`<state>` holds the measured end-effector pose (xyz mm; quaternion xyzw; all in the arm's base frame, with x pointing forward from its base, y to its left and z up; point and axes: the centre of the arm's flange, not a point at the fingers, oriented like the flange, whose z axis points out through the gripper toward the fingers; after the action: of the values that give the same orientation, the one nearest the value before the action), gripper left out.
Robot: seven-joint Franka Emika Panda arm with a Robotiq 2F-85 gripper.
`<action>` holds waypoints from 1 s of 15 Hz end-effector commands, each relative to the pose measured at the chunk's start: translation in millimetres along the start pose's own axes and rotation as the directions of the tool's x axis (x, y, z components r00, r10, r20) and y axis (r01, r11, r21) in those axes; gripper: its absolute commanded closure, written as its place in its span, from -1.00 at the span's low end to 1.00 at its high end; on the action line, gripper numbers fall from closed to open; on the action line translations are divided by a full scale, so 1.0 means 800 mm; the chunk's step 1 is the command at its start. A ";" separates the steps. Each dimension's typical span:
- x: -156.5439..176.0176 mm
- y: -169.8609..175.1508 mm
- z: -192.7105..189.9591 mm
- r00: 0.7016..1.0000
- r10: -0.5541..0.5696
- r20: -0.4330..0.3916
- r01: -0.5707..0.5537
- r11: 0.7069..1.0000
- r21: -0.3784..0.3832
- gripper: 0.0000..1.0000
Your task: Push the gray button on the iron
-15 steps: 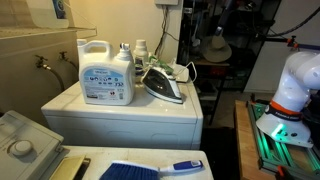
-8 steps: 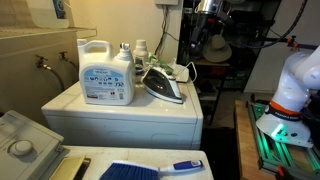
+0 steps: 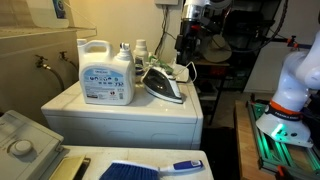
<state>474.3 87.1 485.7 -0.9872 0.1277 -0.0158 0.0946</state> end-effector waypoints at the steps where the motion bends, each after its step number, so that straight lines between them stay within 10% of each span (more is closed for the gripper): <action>1: 0.001 -0.007 0.002 0.999 0.043 -0.011 -0.043 0.999 -0.010 -1.00; 6: 0.002 -0.033 0.012 0.986 0.157 -0.055 -0.158 0.987 -0.010 -1.00; 15: 0.022 -0.053 0.030 0.959 0.266 -0.102 -0.268 0.963 -0.010 0.61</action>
<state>492.2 122.5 472.8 -0.9643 0.2477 -0.0480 0.0801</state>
